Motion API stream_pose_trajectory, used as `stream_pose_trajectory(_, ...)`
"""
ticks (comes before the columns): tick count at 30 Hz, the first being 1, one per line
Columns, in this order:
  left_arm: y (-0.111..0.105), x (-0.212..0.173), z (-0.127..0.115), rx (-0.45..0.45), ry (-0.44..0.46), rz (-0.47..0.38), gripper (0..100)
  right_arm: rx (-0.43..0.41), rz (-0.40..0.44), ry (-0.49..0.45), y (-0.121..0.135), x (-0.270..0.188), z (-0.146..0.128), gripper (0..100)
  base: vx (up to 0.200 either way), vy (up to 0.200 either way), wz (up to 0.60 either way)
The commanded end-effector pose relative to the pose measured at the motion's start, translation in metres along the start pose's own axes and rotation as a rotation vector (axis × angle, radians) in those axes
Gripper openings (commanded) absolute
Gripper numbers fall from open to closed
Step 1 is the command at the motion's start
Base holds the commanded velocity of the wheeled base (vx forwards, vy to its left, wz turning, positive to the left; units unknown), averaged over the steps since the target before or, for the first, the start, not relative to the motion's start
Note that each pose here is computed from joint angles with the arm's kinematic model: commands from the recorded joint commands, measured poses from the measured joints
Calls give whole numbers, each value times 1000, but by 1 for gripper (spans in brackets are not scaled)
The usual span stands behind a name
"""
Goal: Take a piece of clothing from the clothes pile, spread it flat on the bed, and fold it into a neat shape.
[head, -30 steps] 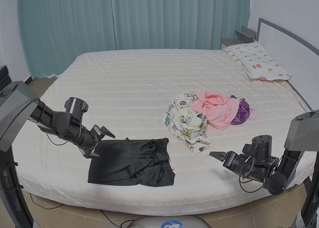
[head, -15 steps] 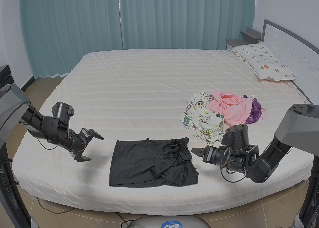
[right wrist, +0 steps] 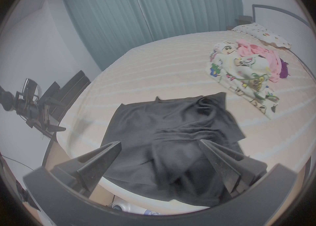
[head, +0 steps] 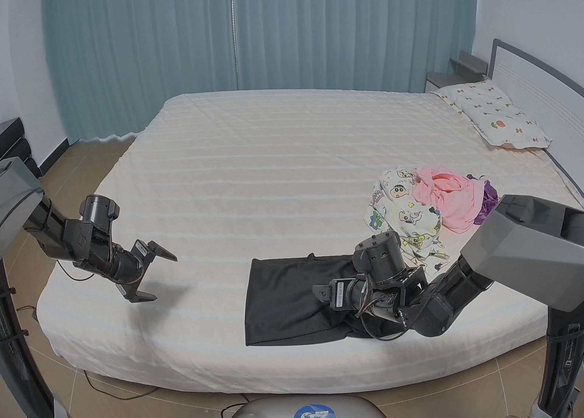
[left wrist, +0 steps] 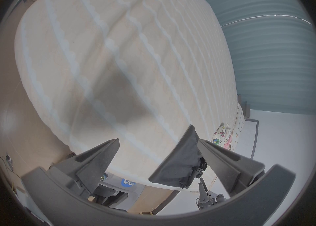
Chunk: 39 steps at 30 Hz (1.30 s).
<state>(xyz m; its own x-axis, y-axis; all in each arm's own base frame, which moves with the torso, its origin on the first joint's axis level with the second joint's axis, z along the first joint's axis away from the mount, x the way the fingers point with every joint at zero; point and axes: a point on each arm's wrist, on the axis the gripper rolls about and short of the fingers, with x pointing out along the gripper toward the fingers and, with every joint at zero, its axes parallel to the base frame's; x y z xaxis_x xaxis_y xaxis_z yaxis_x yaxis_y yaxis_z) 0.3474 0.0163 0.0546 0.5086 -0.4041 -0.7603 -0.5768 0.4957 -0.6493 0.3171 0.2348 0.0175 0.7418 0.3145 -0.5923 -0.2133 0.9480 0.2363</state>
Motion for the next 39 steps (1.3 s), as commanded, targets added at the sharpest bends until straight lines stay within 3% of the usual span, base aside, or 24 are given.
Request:
stream_pose_trajectory(1, -1, -4, -2, 2, -4, -6, 100, -34, -45, -3, 1, 18, -5, 100, 0, 0, 0)
stream_pose_trajectory(13, 2, 0, -1, 3, 0, 5, 100, -85, -130, 37, -7, 31, -16, 100, 0, 0, 0)
stream_pose_trajectory(14, 1, 0, -1, 4, 0, 4, 100, -83, -129, 36, -7, 30, -15, 0, 0, 0, 0)
stream_pose_trajectory(26, 1, 0, -1, 6, -1, 5, 100, -44, -155, 34, -31, -32, -1, 0, 0, 0, 0)
stream_pose_trajectory(32, 1, 0, -1, 6, -1, 5, 100, 24, -179, 87, -53, -65, -15, 0, 0, 0, 0)
stream_pose_trajectory(39, 1, 0, -2, 7, -2, 7, 100, 54, -202, 122, -79, -69, -32, 0, 0, 0, 0)
